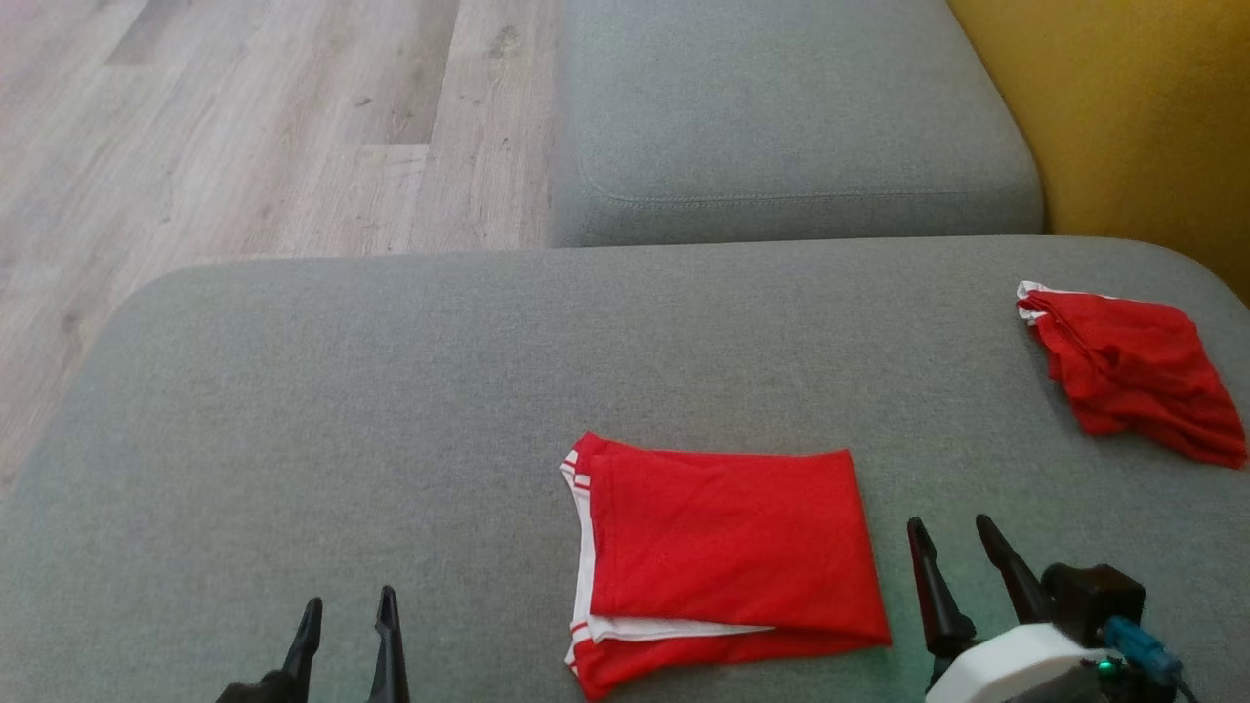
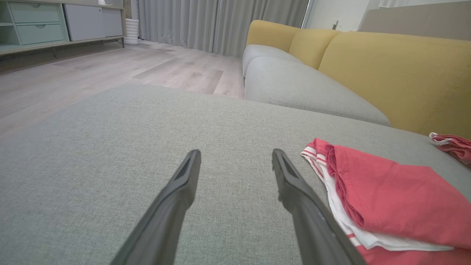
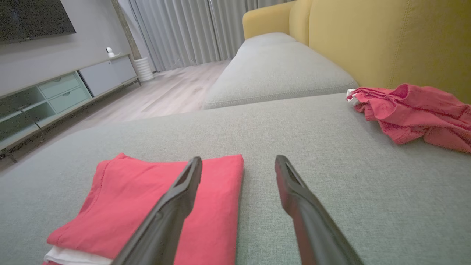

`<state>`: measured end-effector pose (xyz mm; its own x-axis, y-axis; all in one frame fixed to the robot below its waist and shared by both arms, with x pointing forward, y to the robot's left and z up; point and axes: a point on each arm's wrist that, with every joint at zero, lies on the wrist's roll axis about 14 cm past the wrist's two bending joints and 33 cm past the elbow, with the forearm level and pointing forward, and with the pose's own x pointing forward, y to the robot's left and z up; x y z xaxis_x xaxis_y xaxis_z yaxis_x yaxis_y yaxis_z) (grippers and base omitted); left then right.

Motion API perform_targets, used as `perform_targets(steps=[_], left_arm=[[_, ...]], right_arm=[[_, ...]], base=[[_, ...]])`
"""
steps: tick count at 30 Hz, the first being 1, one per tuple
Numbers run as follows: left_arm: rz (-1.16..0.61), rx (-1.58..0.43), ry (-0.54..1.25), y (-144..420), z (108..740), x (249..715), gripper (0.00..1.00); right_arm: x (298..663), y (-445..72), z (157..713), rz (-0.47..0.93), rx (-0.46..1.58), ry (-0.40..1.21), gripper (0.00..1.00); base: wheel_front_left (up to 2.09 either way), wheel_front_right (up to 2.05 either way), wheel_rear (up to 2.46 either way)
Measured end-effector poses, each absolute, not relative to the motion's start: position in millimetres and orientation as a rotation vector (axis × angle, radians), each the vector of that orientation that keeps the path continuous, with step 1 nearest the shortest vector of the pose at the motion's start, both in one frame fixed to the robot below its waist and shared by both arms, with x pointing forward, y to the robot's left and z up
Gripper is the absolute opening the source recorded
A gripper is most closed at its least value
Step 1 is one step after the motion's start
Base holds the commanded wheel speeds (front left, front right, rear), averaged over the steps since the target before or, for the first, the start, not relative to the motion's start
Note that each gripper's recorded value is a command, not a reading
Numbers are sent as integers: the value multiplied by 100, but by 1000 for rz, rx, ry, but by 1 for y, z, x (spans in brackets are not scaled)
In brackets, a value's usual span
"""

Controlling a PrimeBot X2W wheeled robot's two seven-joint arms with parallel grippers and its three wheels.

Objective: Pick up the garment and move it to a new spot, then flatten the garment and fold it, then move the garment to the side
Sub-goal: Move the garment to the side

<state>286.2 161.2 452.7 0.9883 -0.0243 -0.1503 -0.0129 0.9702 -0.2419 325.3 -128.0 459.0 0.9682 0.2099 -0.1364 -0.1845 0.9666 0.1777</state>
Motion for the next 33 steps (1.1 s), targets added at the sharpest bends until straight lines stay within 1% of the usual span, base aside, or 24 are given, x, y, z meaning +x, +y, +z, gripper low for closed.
perform_targets(steps=[6, 11, 14, 19, 22, 25, 30, 31, 32, 33], left_arm=[[2, -246, 158, 163, 451, 287, 100], [13, -243, 157, 166, 452, 287, 100], [22, -247, 143, 168, 456, 290, 100], [54, -248, 143, 176, 455, 289, 100], [80, -251, 154, 183, 451, 286, 100], [102, -250, 170, 187, 447, 284, 100], [122, -251, 188, 192, 442, 282, 100], [124, -251, 192, 192, 441, 281, 100], [125, -251, 194, 192, 440, 281, 100], [125, -250, 196, 192, 440, 282, 100]], right_arm=[[332, -133, 447, 190, 130, 250, 100], [364, -130, 462, 202, 100, 281, 100], [376, -126, 453, 210, 94, 357, 100], [367, -124, 404, 208, 100, 565, 100], [361, -117, 380, 221, 127, 660, 100], [360, -107, 367, 245, 127, 713, 100], [366, -92, 361, 288, 118, 743, 100], [368, -88, 361, 300, 114, 746, 78], [369, -85, 361, 310, 109, 748, 47], [370, -82, 362, 321, 107, 748, 33]], base=[[0, 0, 0], [0, 0, 0], [0, 0, 0], [0, 0, 0], [0, 0, 0], [0, 0, 0], [0, 0, 0], [0, 0, 0], [0, 0, 0], [0, 0, 0]])
